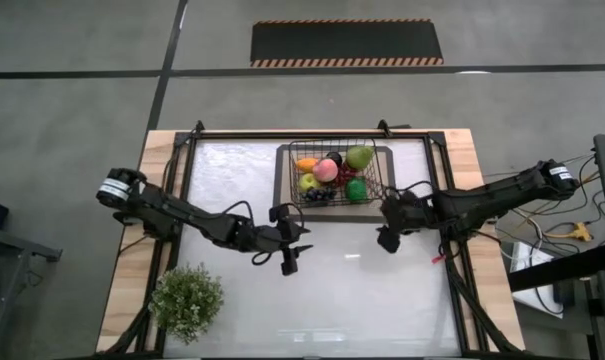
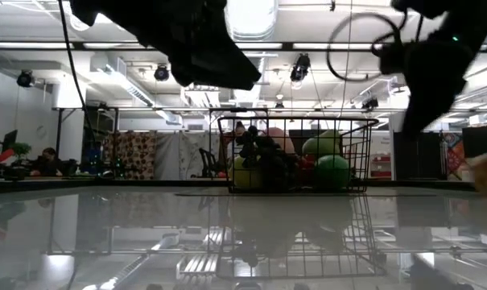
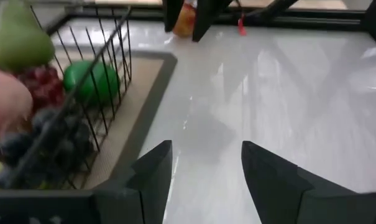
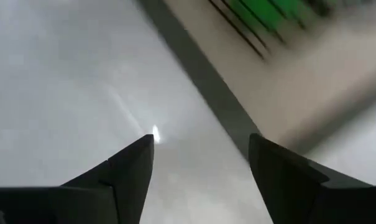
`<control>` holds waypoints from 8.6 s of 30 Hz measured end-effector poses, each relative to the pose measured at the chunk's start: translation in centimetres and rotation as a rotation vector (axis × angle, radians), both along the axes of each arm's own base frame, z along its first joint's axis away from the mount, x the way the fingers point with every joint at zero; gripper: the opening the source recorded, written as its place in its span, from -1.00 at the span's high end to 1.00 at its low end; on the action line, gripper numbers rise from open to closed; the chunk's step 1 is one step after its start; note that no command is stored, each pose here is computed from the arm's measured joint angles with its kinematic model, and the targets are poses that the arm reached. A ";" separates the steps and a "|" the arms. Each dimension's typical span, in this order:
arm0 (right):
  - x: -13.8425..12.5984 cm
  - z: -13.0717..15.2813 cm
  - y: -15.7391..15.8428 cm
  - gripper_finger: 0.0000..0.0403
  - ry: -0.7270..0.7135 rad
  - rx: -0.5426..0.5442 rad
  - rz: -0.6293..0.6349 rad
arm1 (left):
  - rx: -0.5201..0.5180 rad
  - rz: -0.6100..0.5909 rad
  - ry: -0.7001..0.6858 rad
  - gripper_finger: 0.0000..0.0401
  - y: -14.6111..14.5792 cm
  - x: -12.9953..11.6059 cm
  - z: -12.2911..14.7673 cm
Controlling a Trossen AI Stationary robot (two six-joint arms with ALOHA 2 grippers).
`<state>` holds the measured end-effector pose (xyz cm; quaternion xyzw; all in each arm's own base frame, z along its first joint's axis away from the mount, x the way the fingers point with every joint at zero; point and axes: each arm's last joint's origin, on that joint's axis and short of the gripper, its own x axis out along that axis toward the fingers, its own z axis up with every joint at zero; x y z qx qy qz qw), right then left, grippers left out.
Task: Build produce basket
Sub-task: Put the red apple into the black wire basket
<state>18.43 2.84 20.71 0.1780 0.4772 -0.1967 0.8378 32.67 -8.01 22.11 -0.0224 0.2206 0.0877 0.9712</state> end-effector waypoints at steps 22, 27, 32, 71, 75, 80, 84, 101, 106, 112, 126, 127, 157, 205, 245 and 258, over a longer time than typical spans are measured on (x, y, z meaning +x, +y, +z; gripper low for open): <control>-3.9 0.5 -0.4 -0.28 0.441 0.137 -0.314 | 0.160 -0.045 -0.093 0.12 0.5 -0.1 2.1; -3.4 0.5 0.0 -0.33 0.527 0.201 -0.181 | 0.182 -0.053 -0.089 0.12 0.5 -0.1 2.1; -2.5 -0.7 0.3 -0.35 0.639 0.269 -0.218 | 0.205 -0.062 -0.084 0.12 0.5 -0.1 2.1; -0.2 -4.5 -1.0 -0.78 1.086 0.157 -0.276 | 0.302 -0.102 -0.074 0.12 0.5 -0.1 2.2; 0.1 -4.7 -1.1 -0.76 1.056 0.131 -0.291 | 0.316 -0.108 -0.071 0.12 0.5 -0.1 2.2; 0.1 -4.7 -1.1 -0.72 1.054 0.125 -0.298 | 0.316 -0.108 -0.071 0.12 0.5 -0.1 2.2; 0.1 -4.7 -1.1 -0.68 1.050 0.115 -0.302 | 0.317 -0.108 -0.071 0.12 0.5 -0.1 2.2; 0.2 -4.7 -0.9 -0.62 1.058 0.199 -0.298 | 0.317 -0.109 -0.070 0.12 0.5 -0.1 2.2; 0.2 -4.7 -0.9 -0.62 1.056 0.200 -0.310 | 0.317 -0.110 -0.070 0.12 0.5 -0.1 2.2; 0.4 -5.4 -1.1 -0.44 1.074 0.179 -0.336 | 0.324 -0.113 -0.069 0.12 0.5 -0.1 2.2; 2.3 -5.0 -0.8 -0.16 1.014 0.154 -0.291 | 0.315 -0.120 -0.105 0.12 0.2 -0.7 3.3; 2.6 -4.5 -0.6 -0.17 0.977 0.161 -0.281 | 0.314 -0.121 -0.107 0.12 0.2 -0.7 3.4; 10.6 2.1 2.5 -0.17 -0.188 0.477 0.251 | 0.427 -0.351 -0.190 -0.53 -3.1 -0.1 2.5; 12.0 2.7 3.1 -0.37 -0.353 0.490 0.521 | 0.187 -0.608 -0.305 -0.21 -0.5 4.5 -3.0; 7.1 8.4 9.5 -0.64 -0.574 -0.709 0.764 | -0.391 -0.289 -0.740 -0.22 2.5 2.1 -1.4; 8.8 7.4 9.8 -0.63 -0.520 -0.899 0.733 | -0.409 -0.300 -0.759 -0.22 2.6 2.3 -1.0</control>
